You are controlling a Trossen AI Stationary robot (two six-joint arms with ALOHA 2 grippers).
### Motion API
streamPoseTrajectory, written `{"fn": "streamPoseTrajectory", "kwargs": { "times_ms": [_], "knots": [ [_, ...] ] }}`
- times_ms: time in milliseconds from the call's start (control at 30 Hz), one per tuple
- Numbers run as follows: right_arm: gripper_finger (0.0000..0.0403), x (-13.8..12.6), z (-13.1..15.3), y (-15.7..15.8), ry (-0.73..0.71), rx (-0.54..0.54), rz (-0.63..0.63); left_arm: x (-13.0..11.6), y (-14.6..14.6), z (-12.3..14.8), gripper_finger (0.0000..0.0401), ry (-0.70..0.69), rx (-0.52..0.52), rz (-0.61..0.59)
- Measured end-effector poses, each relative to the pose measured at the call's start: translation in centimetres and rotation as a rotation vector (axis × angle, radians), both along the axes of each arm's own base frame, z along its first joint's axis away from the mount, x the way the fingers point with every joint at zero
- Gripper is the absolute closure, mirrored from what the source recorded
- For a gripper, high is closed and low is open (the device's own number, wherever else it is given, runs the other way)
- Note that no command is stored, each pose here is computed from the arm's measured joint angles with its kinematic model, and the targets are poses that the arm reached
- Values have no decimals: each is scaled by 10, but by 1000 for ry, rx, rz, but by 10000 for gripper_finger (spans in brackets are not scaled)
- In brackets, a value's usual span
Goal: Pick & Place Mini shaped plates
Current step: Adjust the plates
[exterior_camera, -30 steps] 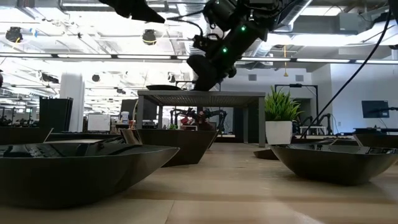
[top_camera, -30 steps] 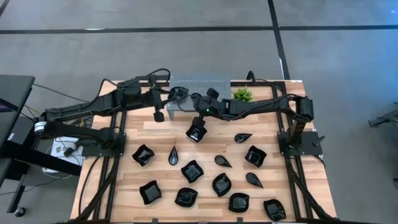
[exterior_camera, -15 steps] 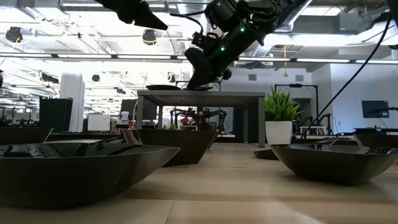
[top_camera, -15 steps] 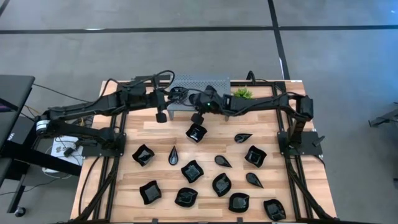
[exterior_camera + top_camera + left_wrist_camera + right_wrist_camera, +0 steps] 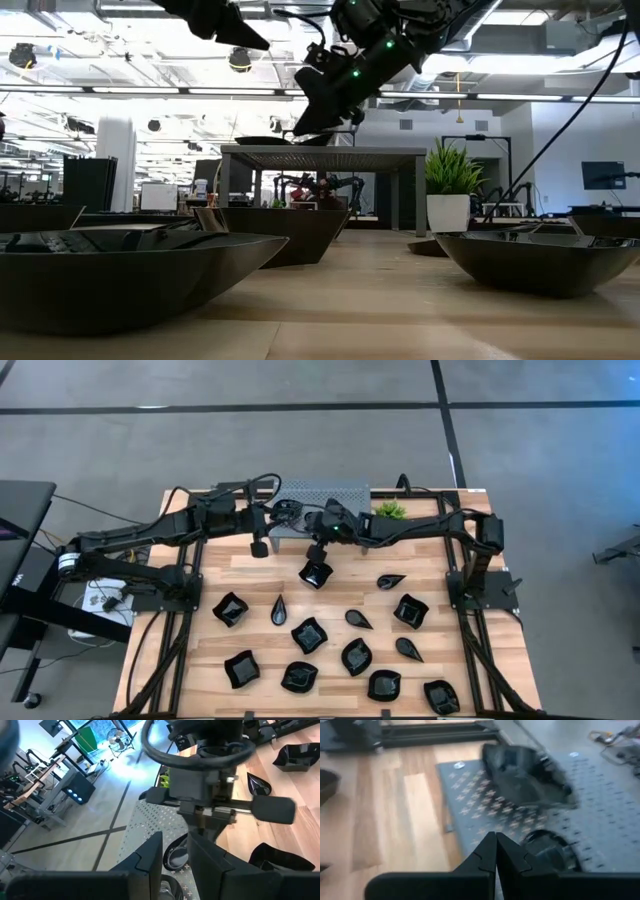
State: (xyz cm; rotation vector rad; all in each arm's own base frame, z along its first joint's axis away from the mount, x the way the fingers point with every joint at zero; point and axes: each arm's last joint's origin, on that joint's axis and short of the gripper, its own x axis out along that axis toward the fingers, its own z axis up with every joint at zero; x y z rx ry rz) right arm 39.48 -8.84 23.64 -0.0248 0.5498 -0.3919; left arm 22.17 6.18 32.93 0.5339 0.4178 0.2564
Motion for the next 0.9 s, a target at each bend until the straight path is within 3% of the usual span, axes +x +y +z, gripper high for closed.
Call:
{"fn": "streamPoseTrajectory", "kwargs": {
  "times_ms": [600,900],
  "knots": [
    [403,-13,-3,-37,43,-12,-176,0,0,0,309,0,0,0],
    [403,-12,-4,-34,48,1,-151,0,0,0,309,0,0,0]
  ]
}}
